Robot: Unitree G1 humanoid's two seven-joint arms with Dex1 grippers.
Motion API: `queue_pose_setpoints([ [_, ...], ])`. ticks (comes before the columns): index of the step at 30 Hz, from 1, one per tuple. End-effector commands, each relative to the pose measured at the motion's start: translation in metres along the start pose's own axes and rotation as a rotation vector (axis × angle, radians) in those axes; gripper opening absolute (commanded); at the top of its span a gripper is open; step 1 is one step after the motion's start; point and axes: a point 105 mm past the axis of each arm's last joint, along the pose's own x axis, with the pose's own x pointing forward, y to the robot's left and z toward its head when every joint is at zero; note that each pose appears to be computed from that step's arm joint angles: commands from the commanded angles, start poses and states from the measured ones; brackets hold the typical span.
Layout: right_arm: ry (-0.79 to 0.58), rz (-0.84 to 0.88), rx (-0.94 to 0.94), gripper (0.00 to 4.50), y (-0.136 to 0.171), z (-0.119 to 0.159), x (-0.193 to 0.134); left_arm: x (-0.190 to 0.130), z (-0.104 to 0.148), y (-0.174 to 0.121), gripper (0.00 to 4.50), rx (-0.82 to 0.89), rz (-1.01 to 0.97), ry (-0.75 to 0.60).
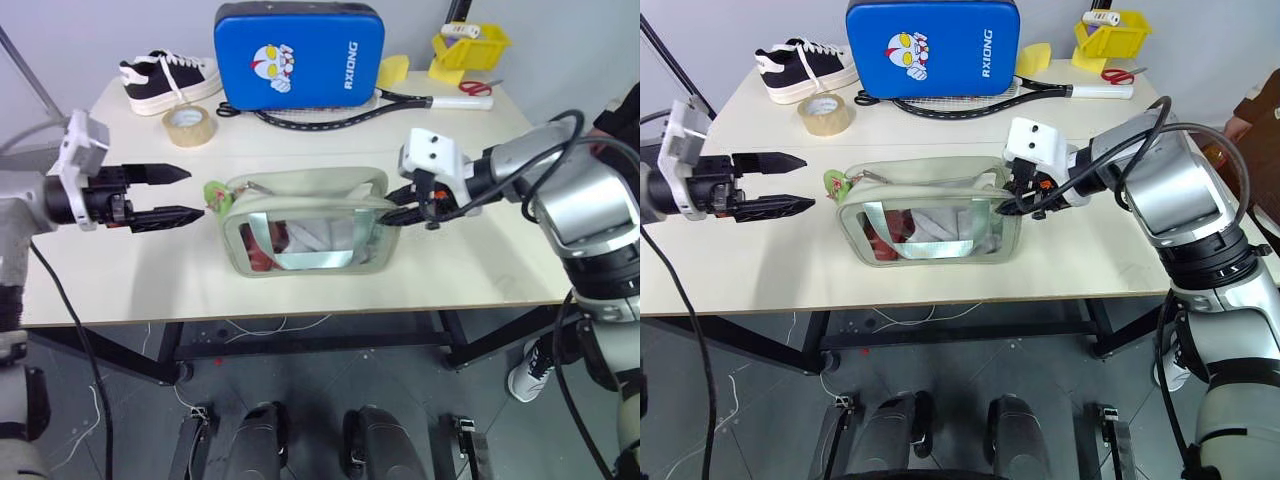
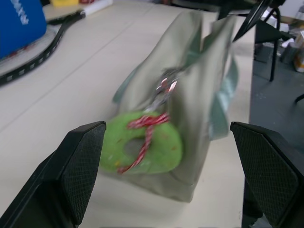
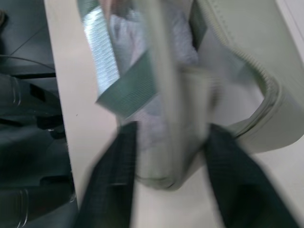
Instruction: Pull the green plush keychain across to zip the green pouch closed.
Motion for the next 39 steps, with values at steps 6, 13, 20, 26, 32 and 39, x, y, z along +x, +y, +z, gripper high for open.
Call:
queue_pose_setpoints([
  [6, -0.042, -0.028, -0.016, 0.04, 0.003, 0.012, -0.008, 0.017, -0.001, 0.041, 4.50, -0.062, 0.125, -0.078],
  [13, -0.051, -0.044, -0.014, 0.00, 0.001, 0.016, -0.010, 0.040, -0.029, 0.051, 3.66, -0.127, 0.127, -0.013],
  [20, -0.058, -0.055, 0.000, 0.00, 0.000, 0.017, -0.010, 0.038, -0.025, 0.048, 0.18, -0.101, 0.076, -0.016],
  [26, -0.059, -0.058, 0.001, 0.00, 0.000, 0.016, -0.008, 0.017, -0.017, 0.056, 0.08, -0.093, 0.132, -0.001],
  [32, -0.062, -0.058, 0.003, 0.00, 0.000, 0.016, -0.007, 0.010, -0.021, 0.050, 2.77, -0.047, 0.088, 0.041],
  [39, -0.069, -0.051, 0.002, 0.00, 0.001, 0.017, -0.006, 0.037, -0.046, 0.046, 2.77, -0.049, 0.062, 0.110],
])
